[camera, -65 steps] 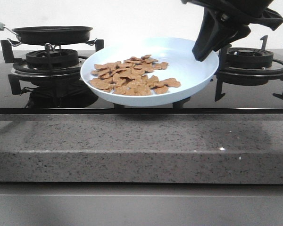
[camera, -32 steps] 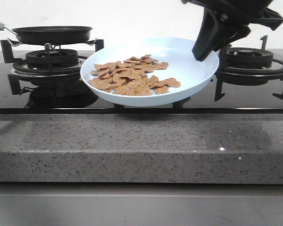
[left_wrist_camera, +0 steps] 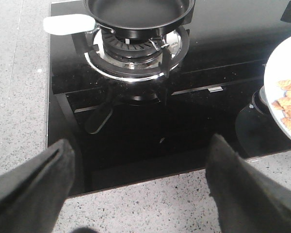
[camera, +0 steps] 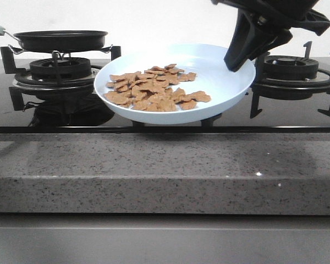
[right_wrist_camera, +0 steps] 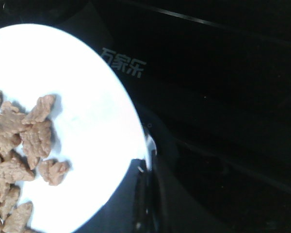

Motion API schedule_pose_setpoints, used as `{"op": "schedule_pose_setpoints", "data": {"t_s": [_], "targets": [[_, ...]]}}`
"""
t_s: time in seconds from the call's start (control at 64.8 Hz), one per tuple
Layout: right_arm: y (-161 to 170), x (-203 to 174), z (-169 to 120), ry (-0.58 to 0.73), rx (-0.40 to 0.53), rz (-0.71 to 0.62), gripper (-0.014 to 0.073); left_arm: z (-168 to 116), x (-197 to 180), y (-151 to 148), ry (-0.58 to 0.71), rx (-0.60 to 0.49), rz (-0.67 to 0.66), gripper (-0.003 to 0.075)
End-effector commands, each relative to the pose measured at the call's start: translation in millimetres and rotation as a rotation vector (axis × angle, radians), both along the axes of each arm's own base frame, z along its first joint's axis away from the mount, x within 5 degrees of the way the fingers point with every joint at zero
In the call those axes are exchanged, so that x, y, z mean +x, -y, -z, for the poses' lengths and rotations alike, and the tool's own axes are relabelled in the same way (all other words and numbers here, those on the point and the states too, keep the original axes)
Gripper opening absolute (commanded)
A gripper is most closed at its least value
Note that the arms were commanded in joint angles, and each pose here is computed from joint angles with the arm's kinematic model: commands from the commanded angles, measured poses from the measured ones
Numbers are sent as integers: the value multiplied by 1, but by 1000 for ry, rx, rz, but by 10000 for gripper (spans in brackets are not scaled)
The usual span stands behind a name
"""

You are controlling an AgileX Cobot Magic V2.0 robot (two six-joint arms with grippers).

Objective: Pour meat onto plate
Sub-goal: 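Lower the plate of meat between the burners and release right gripper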

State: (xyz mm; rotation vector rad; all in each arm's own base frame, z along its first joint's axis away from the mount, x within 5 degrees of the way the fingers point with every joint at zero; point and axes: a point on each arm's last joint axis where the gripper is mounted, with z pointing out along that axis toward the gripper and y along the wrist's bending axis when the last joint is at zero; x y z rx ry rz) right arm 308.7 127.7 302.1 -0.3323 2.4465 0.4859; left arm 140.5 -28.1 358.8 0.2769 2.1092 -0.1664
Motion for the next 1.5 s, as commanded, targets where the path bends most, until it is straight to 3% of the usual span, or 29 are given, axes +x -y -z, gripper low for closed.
{"op": "schedule_pose_setpoints", "data": {"t_s": [0.0, 0.201, 0.355, 0.525, 0.772, 1.127, 1.482], "targets": [[1, -3, -25, 103, 49, 17, -68, -14, 2, 1, 90, -38, -11, 545], [2, -1, -27, 124, 44, 19, -68, -14, 2, 1, 90, -38, -11, 545], [18, 9, -47, 117, 60, 56, -68, -14, 2, 1, 90, -38, -11, 545], [32, 28, -67, 130, 127, 108, -68, -14, 2, 1, 90, -38, -11, 545], [22, 71, -83, 176, 177, 103, -68, -14, 2, 1, 90, -38, -11, 545], [10, 130, -61, 164, 172, 89, -68, -14, 2, 1, 90, -38, -11, 545], [16, 150, -25, 71, 105, 87, -68, -14, 2, 1, 90, -38, -11, 545]]}}
